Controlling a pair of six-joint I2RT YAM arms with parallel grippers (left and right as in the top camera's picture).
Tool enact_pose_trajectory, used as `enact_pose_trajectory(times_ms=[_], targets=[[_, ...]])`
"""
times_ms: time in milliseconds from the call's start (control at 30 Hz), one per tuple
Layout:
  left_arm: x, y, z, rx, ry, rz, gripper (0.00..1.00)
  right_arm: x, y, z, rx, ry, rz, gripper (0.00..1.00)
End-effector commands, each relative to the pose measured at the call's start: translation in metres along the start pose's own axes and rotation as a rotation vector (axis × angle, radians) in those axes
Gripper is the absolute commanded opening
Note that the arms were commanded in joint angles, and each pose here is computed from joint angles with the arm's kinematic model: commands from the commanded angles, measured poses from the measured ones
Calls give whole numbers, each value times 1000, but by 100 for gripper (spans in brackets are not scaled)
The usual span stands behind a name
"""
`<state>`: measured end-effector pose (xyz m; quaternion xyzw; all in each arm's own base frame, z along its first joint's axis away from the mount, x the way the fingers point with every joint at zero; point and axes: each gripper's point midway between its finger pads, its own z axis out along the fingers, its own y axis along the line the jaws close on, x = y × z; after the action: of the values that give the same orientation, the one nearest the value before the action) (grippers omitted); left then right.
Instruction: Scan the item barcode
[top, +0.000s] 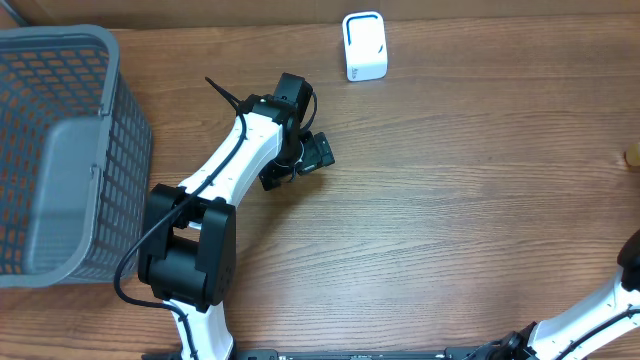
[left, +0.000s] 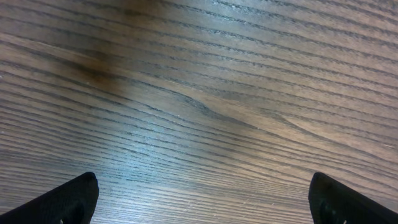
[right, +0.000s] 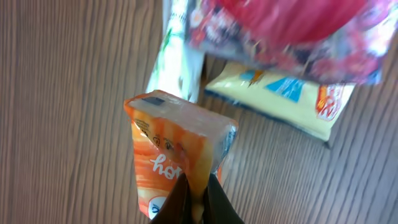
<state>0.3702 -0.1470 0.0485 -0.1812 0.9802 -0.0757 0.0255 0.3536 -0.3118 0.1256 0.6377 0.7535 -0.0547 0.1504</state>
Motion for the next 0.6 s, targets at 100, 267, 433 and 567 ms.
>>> enact_pose_trajectory(times_ms=[100, 267, 433, 567], targets=[[0, 1, -1, -10, -9, 10, 100, 3, -26, 11, 109, -48, 68, 4], [0, 1, -1, -10, -9, 10, 100, 1, -28, 16, 114, -65, 67, 30], [0, 1, -1, -10, -9, 10, 100, 0, -25, 12, 99, -67, 64, 49], [0, 1, -1, -10, -9, 10, 100, 2, -6, -13, -18, -43, 5, 47]])
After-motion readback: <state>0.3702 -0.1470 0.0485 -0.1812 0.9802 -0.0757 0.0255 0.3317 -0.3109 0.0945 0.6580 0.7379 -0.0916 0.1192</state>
